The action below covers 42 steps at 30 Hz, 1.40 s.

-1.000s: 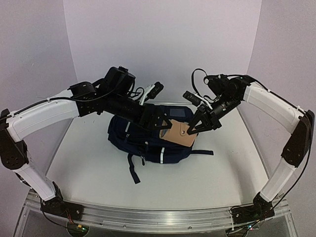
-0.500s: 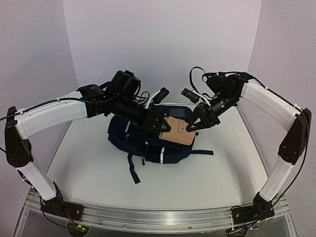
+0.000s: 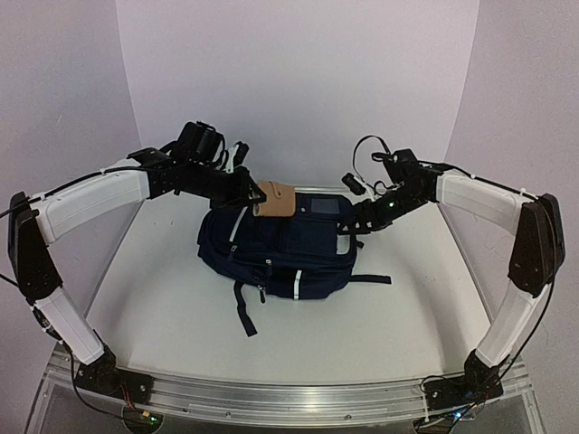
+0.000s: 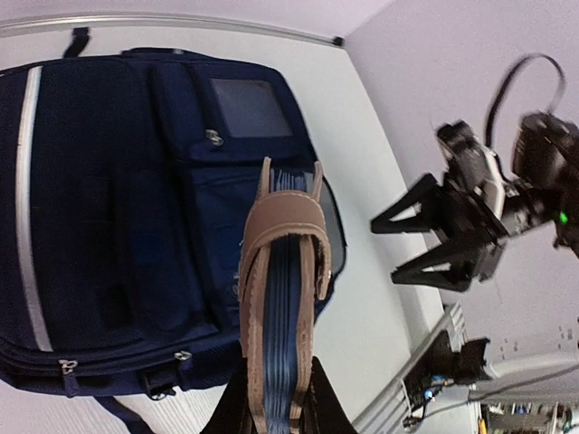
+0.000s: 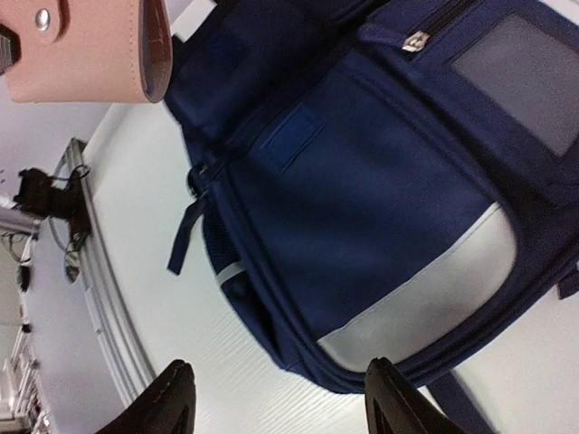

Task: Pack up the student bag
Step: Pick up the personal item from the center of the board, then place the personal item in the student bag.

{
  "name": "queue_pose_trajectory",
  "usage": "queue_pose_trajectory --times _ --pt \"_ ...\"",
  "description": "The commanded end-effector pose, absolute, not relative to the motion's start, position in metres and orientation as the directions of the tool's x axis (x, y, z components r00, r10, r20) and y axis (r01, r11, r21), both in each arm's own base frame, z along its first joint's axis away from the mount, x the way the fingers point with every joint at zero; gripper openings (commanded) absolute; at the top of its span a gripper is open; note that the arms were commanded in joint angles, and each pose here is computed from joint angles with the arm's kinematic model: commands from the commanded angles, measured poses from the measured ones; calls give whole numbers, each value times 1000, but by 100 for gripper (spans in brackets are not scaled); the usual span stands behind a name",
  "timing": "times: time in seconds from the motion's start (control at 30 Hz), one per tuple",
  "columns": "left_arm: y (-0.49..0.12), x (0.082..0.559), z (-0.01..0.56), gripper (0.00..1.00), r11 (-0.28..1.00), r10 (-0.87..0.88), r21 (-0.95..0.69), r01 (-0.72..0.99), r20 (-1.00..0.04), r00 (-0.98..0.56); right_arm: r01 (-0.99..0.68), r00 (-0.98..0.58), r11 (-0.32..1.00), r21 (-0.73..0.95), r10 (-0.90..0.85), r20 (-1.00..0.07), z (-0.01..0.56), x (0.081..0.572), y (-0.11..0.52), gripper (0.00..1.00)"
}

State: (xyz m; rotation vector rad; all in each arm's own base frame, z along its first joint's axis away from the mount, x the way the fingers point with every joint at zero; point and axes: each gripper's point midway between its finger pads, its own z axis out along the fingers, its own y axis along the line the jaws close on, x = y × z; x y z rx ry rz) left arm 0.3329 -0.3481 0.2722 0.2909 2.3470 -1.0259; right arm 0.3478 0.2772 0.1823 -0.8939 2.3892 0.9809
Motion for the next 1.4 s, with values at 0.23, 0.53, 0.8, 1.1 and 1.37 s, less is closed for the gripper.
queue_pose_trajectory --times 0.23,0.53,0.8,1.1,1.37 --pt "-318 365 230 0 838 -109 -525 151 -432 -895 -621 -696 717 316 -319 -644 191 390 327 62" --pt "-299 365 220 0 884 -145 -463 69 -411 -900 -598 -755 785 160 -484 -443 71 385 263 55" --pt "-327 365 207 0 823 -135 -560 90 -346 -928 -551 -756 834 18 -491 -432 51 452 192 53" --pt "-340 371 189 0 809 -134 -583 72 -303 -944 -571 -681 808 148 -365 -635 171 467 253 57" --pt "-341 369 185 0 808 -130 -585 69 -292 -947 -637 -602 768 74 -435 -670 188 429 337 59"
